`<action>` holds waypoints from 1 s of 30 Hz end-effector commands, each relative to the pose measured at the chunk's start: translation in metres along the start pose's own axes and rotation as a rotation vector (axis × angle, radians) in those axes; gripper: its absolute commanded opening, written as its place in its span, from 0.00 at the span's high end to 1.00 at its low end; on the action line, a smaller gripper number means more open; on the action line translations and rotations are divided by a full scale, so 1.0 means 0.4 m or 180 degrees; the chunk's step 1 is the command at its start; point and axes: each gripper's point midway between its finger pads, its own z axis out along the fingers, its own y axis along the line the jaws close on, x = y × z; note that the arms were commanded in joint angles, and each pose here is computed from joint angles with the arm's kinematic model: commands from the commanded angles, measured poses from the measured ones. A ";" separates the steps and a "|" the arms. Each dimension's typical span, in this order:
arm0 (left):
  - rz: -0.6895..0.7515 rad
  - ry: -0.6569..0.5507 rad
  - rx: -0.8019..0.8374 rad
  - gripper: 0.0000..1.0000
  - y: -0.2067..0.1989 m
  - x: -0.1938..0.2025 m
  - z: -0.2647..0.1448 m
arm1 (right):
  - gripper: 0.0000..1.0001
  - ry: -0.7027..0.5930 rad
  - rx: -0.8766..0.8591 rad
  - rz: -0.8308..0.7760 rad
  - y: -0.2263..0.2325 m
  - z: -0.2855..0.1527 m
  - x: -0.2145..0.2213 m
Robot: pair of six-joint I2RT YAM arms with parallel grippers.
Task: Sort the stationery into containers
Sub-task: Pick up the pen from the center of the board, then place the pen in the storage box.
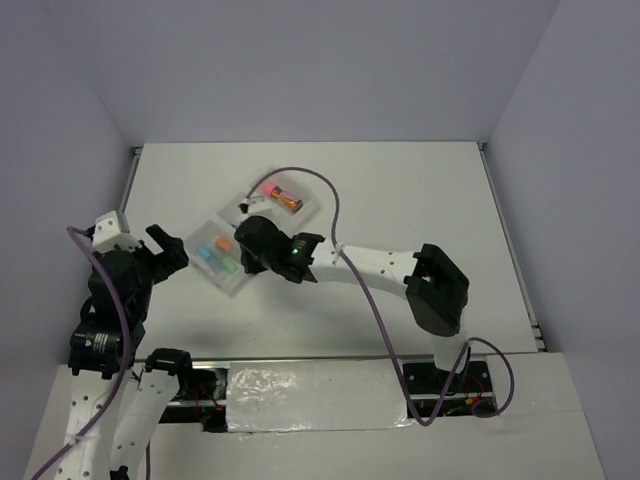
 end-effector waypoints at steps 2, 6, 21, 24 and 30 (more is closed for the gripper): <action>-0.0213 -0.0407 -0.0289 0.01 0.051 -0.051 -0.028 | 0.96 -0.0259 -0.0768 -0.1062 0.151 0.042 -0.091; -0.0329 -0.0638 -0.0235 0.01 0.059 -0.074 -0.068 | 0.92 -0.0289 -0.0886 -0.1350 0.211 0.108 -0.122; -0.0193 -0.0534 -0.0174 0.01 0.045 -0.064 -0.049 | 0.18 -0.0650 -0.0635 -0.1362 0.219 0.058 -0.276; -0.0088 -0.0396 -0.0273 0.01 0.050 -0.060 -0.041 | 0.16 -0.0811 -0.0569 -0.1333 0.193 -0.072 -0.333; 0.0235 -0.0004 -0.0367 0.01 0.041 -0.070 -0.039 | 0.00 -0.1294 -0.0040 -0.0904 -0.018 -0.460 -0.382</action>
